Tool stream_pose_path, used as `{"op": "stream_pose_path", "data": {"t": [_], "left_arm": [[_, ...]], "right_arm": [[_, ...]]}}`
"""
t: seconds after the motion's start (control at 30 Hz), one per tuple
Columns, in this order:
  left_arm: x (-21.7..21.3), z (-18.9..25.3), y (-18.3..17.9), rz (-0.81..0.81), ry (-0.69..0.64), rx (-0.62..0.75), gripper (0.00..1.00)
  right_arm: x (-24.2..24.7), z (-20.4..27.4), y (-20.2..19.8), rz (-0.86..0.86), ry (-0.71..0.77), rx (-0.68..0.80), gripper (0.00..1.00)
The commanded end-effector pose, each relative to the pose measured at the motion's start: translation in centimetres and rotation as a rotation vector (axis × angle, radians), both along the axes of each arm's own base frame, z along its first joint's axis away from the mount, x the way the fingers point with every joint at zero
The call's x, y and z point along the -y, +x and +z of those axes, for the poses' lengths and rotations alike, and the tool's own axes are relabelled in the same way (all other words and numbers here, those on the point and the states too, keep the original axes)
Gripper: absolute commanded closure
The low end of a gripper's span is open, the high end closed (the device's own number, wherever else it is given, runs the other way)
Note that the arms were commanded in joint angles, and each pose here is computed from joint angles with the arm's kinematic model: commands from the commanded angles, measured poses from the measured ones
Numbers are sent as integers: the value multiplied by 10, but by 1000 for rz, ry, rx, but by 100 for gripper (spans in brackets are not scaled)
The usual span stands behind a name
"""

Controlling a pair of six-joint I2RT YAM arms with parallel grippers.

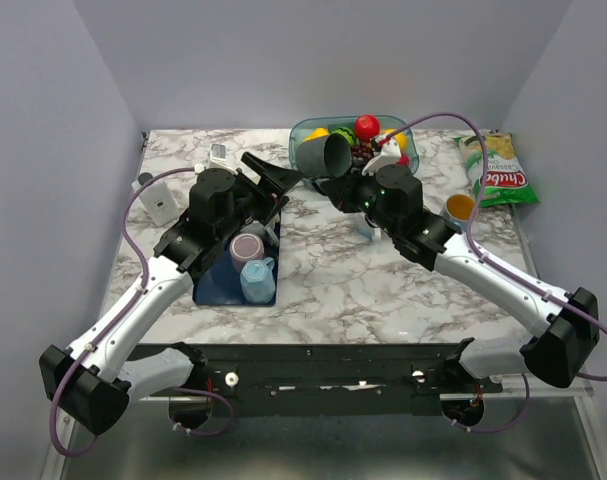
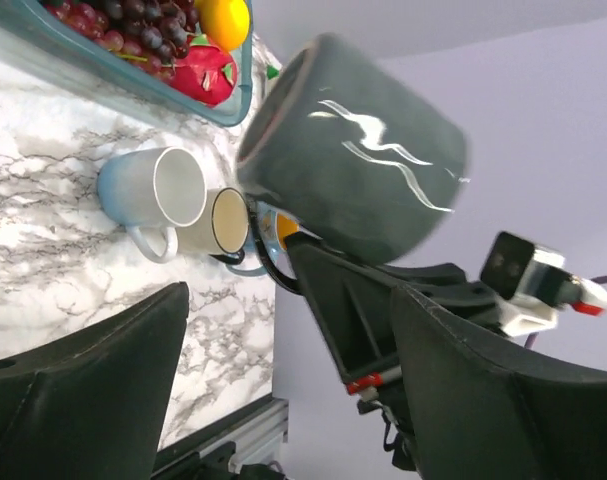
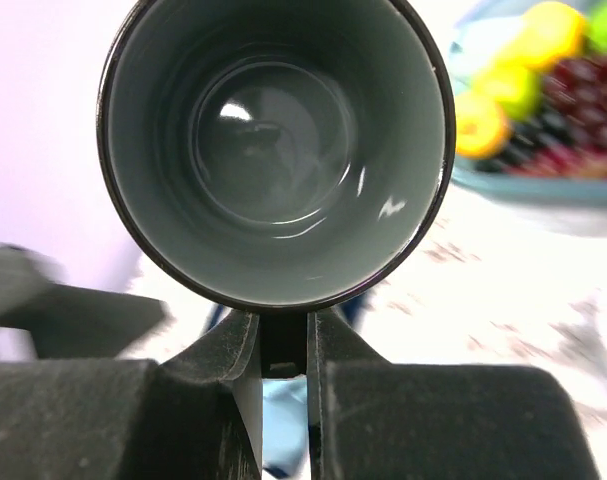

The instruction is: Turn the mug right side up

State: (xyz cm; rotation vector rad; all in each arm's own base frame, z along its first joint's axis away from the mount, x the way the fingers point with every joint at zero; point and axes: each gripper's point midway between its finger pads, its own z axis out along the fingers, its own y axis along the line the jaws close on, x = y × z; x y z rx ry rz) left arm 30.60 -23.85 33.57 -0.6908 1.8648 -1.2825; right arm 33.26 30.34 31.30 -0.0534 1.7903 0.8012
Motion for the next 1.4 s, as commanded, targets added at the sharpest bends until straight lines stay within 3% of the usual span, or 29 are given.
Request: {"op": "stream_pose_path", "data": {"t": [0.0,0.43,0.7,1.07,1.37], "left_arm": [[-17,18,-11,11,109,81,4],[-72,3,-9,123,522,39,1],[-79,-12,-11,111,589,10,1],[-79,-31,-10,83,629,-36,1],[-81,-40,-11,67,650,-62,1]], "right_arm": [[32,17,3,-118,-116,22,99],[25,-88,23,-99,-512,-232,99],[27,-154,43,-158,-713,-365,99],[28,-197,55,-200,-804,-420,99],[30,-215,68,-229,-792,-454,99]]}}
